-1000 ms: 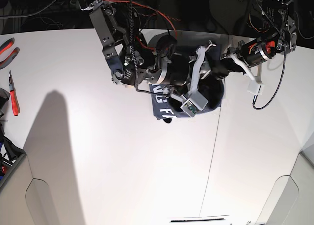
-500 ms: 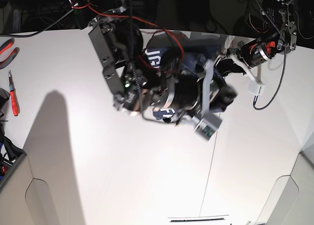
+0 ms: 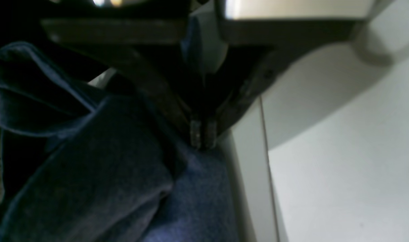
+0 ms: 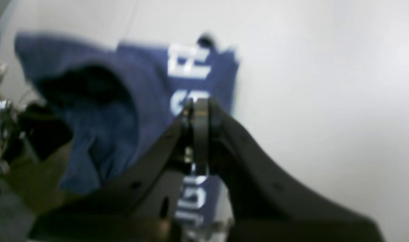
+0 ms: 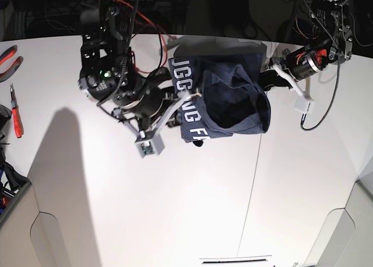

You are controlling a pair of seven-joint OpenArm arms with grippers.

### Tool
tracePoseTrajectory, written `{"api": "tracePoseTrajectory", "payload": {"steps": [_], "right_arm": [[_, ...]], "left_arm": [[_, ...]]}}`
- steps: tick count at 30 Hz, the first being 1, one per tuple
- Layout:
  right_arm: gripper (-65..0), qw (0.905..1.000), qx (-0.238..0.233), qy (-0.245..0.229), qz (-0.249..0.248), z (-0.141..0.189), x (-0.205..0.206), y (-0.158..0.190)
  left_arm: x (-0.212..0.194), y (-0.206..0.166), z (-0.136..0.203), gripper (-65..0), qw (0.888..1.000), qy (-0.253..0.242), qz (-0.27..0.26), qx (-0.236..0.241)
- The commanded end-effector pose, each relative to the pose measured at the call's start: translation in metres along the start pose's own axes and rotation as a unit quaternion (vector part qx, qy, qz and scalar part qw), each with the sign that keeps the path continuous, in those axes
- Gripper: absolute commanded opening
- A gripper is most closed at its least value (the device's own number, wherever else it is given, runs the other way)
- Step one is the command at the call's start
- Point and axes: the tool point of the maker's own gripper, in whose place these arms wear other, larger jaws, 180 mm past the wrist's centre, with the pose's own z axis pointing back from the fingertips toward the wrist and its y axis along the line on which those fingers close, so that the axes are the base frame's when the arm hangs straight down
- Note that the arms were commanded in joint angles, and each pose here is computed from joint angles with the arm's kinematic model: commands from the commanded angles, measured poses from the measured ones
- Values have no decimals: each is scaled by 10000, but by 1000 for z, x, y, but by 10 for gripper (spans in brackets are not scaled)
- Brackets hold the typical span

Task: Layout the t-shirt on the table in an organized manner, then fold the t-shirt properly
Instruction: 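Grasp the shirt end with the right gripper and fold it over the left half, then grasp the folded bundle with both grippers and lift it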

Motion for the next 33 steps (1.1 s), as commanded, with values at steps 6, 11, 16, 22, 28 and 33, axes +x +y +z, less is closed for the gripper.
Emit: {"api": "tracePoseTrajectory", "payload": {"steps": [6,11,16,22,28,33], "right_arm": [[-650,9983,462,350,94,-21,-24,32],[-650,9845,1641,415,449,-26,-36,106],[-650,9615,2428,292,1251,-17,-31,157],[-650,9562,2491,65,1537,-16,-8,166],[-650,9586,2089,-121,1930,-22,14,151],[-650,9636,1245,-408,2331,-29,50,121]], "left_arm": [[14,-3,3,-650,9997,-211,-80,-88],[14,-3,3,-650,9997,-217,-77,-90],[14,-3,3,-650,9997,-219,-78,-89],[40,0,15,-650,9962,-847,145,-134],[99,30,79,-650,9731,-2257,407,213],[121,12,116,-650,9651,-2561,473,-274]]}}
